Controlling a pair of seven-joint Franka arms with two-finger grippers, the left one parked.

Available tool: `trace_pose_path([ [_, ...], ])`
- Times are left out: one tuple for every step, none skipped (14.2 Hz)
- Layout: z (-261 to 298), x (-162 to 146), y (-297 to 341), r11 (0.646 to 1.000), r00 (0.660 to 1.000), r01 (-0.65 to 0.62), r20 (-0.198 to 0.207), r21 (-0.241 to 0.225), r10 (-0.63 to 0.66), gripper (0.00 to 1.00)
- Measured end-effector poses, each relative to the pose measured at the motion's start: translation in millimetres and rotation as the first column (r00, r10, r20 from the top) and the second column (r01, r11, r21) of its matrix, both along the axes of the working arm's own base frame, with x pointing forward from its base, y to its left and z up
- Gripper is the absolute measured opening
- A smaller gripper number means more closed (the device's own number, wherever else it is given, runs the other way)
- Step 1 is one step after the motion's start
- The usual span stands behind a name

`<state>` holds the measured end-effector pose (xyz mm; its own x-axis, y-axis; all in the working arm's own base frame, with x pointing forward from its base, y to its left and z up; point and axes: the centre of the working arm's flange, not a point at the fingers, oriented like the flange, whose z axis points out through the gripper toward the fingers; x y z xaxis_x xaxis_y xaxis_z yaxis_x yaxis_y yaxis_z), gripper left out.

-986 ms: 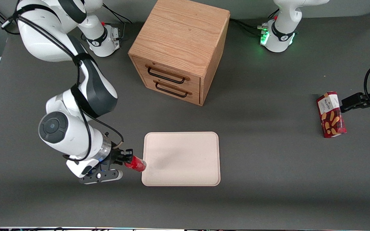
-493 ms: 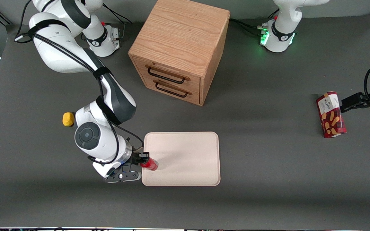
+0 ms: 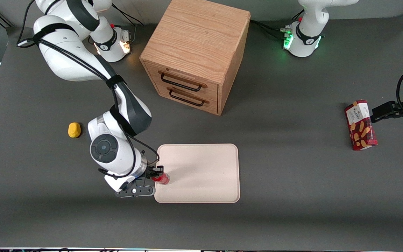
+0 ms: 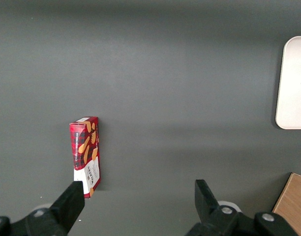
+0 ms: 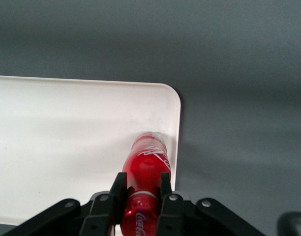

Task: Place coke bottle on tray
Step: 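Lower the bottle onto the tray and open the right gripper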

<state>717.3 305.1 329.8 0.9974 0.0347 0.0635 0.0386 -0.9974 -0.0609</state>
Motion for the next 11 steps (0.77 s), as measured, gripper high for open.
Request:
trace_pose_path([
  [-4.4, -0.8, 2.6, 1.000, 1.000, -0.001, -0.001, -0.002, 0.001, 0.31],
  [-8.2, -1.1, 4.3, 1.000, 1.000, -0.003, -0.001, -0.003, 0.003, 0.31],
  [-8.6, -1.0, 4.5, 1.000, 1.000, -0.003, 0.001, -0.003, 0.003, 0.31],
  [-8.6, -0.9, 4.5, 1.000, 1.000, -0.002, 0.002, -0.003, 0.002, 0.31],
  [-8.5, -0.9, 4.5, 1.000, 1.000, 0.000, 0.002, -0.003, 0.000, 0.37],
  [-8.3, -0.8, 4.5, 1.000, 1.000, 0.006, 0.003, -0.002, -0.006, 0.46],
  [-8.3, -0.7, 4.5, 1.000, 1.000, 0.013, 0.004, -0.001, -0.013, 0.55],
  [-8.1, -0.4, 4.6, 1.000, 1.000, 0.020, 0.006, -0.001, -0.020, 0.67],
  [-7.7, 0.0, 4.7, 1.000, 1.000, 0.027, 0.010, 0.001, -0.027, 0.76],
  [-7.8, 0.5, 5.2, 1.000, 0.999, 0.031, 0.017, 0.005, -0.031, 0.85],
  [-8.6, 0.4, 5.6, 0.999, 0.999, 0.032, 0.018, 0.007, -0.032, 0.96],
])
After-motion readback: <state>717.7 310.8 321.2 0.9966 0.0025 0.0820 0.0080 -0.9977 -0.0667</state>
